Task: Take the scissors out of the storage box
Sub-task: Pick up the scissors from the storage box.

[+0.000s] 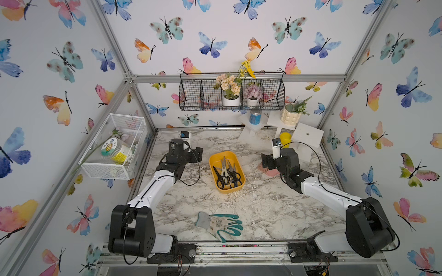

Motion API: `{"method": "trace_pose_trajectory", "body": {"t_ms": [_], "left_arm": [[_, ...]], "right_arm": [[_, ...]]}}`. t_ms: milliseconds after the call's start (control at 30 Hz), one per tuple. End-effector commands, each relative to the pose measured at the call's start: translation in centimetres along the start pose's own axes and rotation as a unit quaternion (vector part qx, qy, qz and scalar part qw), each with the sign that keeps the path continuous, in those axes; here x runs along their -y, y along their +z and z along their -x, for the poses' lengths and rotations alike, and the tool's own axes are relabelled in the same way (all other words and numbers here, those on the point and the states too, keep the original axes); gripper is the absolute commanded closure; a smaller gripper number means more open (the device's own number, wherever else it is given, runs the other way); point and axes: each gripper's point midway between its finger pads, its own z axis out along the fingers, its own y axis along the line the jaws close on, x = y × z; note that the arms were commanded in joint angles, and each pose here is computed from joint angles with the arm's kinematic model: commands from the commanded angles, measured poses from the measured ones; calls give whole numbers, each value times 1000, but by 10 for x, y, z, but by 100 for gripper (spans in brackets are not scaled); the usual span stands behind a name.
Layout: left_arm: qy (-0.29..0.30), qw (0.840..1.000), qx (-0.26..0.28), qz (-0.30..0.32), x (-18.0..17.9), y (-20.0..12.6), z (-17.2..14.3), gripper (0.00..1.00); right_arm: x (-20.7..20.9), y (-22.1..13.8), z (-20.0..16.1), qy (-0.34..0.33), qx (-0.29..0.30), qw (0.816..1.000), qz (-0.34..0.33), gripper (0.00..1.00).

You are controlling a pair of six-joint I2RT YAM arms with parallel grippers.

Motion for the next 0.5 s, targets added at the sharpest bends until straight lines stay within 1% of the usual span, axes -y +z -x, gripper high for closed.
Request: {"method": "trace_pose_trajectory", "body": {"t_ms": [0,100,167,233,367,467], "left_arm": [[-68,996,-58,17,15,6,-27,29],[-139,984,-100,42,13,17,-56,34],[-160,979,-118,53,10,23,-68,36],[-163,976,-132,50,13,30,-76,37],[-135,978,-152,42,24,45,-82,45],[-129,978,-157,43,29,52,-84,46]], "right_arm": [[-24,7,-13,17,-42,999,19,3],[-53,14,-15,14,-65,996,53,5],[-70,17,-9,15,-68,995,71,6],[-83,19,-6,21,-71,993,88,8],[-100,22,-3,29,-77,991,111,12],[-108,25,-5,29,-83,989,120,13]]}}
